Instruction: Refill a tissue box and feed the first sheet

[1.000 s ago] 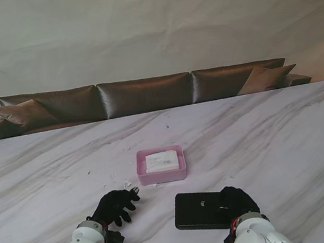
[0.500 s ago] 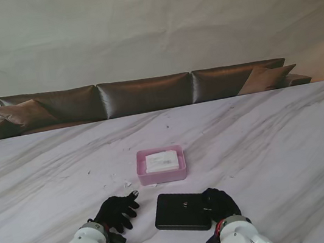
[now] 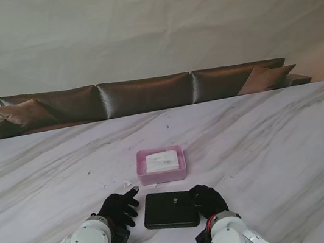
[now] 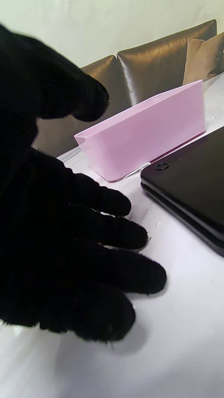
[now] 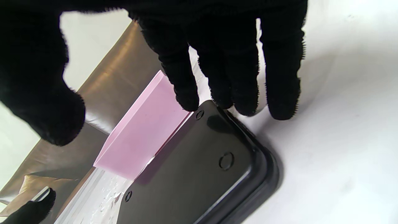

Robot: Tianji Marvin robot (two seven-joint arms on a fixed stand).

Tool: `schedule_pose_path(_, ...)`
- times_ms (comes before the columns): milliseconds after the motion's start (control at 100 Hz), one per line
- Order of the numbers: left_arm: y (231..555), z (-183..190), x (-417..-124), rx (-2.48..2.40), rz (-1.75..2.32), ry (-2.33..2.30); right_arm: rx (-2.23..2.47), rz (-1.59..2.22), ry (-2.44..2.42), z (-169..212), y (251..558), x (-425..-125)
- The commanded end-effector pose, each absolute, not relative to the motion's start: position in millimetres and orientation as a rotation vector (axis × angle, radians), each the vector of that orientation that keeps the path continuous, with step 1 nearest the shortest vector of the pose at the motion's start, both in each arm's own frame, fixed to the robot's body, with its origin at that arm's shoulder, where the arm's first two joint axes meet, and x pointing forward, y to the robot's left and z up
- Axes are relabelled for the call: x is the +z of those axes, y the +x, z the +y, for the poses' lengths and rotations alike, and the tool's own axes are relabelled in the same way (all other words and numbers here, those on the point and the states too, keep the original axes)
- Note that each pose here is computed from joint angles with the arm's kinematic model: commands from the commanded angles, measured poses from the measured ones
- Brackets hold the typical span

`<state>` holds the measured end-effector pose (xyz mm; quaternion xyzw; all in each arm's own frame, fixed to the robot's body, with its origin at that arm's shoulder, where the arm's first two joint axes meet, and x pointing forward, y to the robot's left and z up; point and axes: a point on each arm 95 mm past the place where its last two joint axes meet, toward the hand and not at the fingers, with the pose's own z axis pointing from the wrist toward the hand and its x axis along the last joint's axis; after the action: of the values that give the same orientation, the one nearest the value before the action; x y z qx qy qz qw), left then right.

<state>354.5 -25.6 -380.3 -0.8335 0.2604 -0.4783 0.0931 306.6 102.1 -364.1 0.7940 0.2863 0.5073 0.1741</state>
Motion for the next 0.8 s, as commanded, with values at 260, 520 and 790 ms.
schedule_pose_path(260,354.5,-28.8,-385.7,-1.349,0.767,-2.537,1.456,0.845,2.326,114.7,305.7,-379.5)
schedule_pose_path(520,356.4,-24.1,-389.0,-1.305,0.761,-2.522,1.485,0.845,2.356,121.6,307.5,-382.6)
schedule_pose_path(790,357.2,-21.9,-390.4,-1.278,0.768,-2.519,1.478,0.832,2.327,116.1,311.5,-377.8)
